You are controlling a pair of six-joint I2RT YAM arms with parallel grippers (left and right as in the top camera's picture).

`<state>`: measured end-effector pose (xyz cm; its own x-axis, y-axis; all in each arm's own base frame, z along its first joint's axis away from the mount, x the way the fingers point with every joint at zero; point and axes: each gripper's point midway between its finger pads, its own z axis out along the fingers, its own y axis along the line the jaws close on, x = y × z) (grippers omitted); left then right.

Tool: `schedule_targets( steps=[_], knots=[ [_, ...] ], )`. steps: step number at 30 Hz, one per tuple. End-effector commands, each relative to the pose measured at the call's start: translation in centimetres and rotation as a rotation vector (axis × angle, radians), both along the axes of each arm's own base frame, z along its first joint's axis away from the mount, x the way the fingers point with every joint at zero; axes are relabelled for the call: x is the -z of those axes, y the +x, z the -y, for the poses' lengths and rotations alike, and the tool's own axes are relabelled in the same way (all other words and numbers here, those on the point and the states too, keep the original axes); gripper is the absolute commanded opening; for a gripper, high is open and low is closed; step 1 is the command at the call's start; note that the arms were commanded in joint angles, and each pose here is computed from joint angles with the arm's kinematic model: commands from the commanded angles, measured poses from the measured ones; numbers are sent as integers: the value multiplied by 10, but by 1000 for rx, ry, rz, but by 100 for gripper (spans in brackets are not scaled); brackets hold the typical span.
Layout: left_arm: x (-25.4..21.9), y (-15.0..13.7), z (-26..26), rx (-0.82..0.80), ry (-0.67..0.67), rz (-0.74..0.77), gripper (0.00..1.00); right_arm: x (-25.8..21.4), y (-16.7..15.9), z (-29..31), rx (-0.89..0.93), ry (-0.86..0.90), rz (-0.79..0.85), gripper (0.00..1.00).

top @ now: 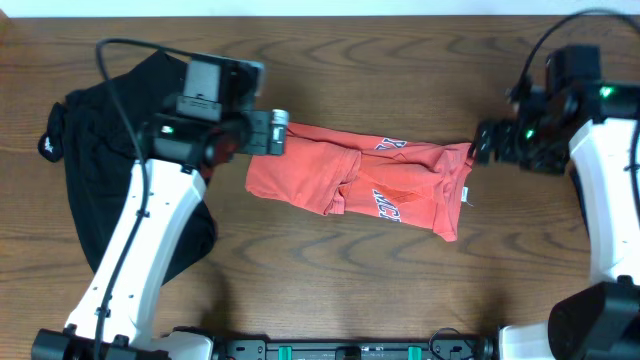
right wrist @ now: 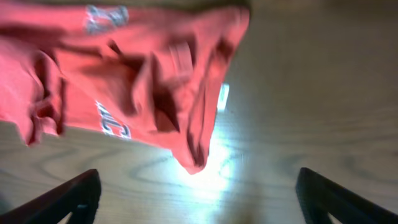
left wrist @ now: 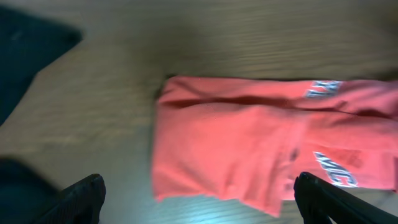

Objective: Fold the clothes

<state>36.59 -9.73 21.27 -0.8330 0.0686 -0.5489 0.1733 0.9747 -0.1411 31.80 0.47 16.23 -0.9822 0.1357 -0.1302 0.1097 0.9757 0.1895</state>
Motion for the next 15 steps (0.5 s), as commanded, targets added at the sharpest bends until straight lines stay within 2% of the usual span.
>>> schedule_targets(
  steps=[1, 5, 9, 15],
  knots=[
    [9, 4, -26, -83, 8, -35, 98, 48, -23, -8, 13, 13, -145, 99],
    [18, 8, -46, -138, 11, -62, 98, 80, -26, -7, 68, 13, -150, 99],
    [24, 9, -52, -152, 13, -77, 98, 93, -4, -6, 103, 15, -52, 99],
    [31, 10, -51, -152, 16, -97, 98, 89, 24, -10, 120, 30, 63, 99]
  ],
)
